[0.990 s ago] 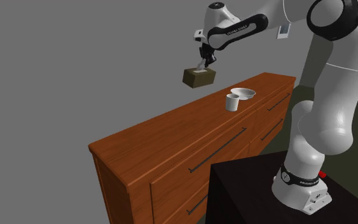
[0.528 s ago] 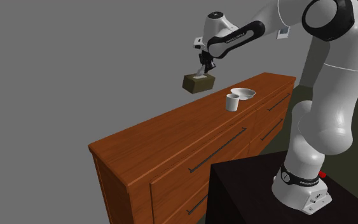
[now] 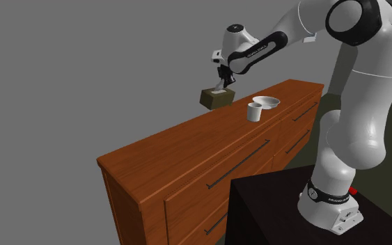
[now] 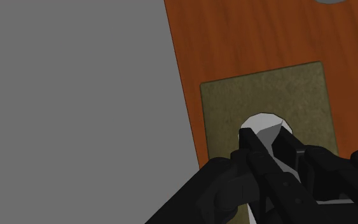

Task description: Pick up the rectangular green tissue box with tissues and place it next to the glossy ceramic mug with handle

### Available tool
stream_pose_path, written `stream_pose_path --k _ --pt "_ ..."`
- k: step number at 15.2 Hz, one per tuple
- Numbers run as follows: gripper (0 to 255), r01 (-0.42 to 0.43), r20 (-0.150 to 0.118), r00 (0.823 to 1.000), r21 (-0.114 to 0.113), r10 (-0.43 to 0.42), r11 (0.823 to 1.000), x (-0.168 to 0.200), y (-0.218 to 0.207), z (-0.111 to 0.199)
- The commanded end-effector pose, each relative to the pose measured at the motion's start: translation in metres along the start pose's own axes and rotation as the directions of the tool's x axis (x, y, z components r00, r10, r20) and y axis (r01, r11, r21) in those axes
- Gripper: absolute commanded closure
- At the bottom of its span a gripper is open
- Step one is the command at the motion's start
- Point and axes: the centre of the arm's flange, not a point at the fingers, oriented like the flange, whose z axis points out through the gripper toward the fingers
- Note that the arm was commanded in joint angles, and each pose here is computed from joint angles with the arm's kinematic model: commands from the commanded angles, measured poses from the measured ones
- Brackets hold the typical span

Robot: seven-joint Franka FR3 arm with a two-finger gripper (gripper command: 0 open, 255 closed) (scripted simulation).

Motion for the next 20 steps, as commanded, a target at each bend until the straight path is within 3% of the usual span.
stream_pose_path --k 1,20 --pt "255 0.000 0.000 1.000 -0.001 0.000 1.000 0.002 -0.004 0.009" --pt "255 0.000 0.000 1.000 -0.001 0.000 1.000 0.030 -0.052 0.093"
